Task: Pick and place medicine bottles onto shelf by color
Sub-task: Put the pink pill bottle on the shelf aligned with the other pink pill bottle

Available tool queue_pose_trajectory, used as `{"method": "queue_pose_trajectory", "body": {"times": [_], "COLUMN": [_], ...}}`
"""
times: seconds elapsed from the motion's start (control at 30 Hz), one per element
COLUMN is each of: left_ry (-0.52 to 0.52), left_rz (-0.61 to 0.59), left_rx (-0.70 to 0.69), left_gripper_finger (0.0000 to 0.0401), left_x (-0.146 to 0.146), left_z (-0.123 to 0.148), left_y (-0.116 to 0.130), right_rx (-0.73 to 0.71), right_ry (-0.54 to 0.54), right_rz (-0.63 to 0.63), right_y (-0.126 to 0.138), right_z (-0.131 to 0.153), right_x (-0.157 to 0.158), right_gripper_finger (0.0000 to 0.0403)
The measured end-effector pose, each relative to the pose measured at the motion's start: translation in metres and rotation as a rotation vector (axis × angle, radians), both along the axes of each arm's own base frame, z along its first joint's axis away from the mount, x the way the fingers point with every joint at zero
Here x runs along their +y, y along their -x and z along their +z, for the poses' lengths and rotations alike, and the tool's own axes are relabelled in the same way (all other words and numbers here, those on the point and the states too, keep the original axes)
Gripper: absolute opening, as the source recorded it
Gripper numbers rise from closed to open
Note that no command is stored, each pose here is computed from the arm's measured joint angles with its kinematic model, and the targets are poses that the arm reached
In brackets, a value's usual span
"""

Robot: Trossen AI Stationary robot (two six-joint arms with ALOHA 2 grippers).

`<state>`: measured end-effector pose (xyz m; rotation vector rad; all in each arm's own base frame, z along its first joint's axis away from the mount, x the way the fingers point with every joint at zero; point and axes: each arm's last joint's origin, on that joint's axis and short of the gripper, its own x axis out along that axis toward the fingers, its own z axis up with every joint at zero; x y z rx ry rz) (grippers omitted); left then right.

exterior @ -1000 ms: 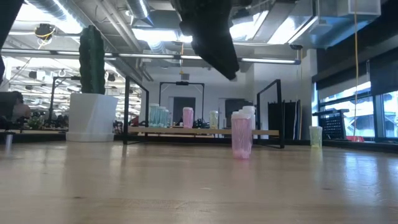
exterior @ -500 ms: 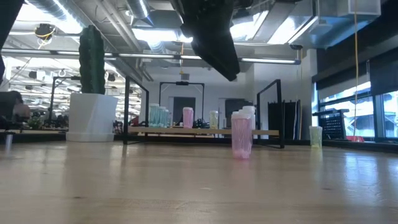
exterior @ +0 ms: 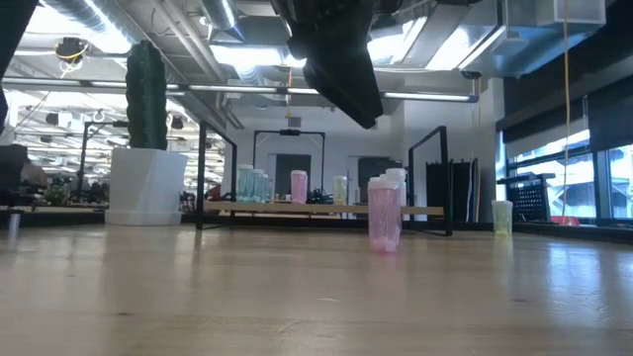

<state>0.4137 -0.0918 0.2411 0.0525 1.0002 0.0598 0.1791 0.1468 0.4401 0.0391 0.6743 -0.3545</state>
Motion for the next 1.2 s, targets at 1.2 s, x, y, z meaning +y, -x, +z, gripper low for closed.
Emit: {"method": "queue_pose_trajectory", "body": {"times": [1.2], "left_ry": [0.013], "left_rz": [0.031], "left_rx": [-0.003], "left_gripper_finger": [0.0195], "left_x": [0.003], "left_z": [0.000], "left_y": [-0.001], "right_rx": [-0.147], "right_ry": [-0.123], "right_rz": [0.035], "right_y": [0.024], "right_z": [-0.058], "right_x": [-0.023], "right_gripper_finger": [0.0202]}}
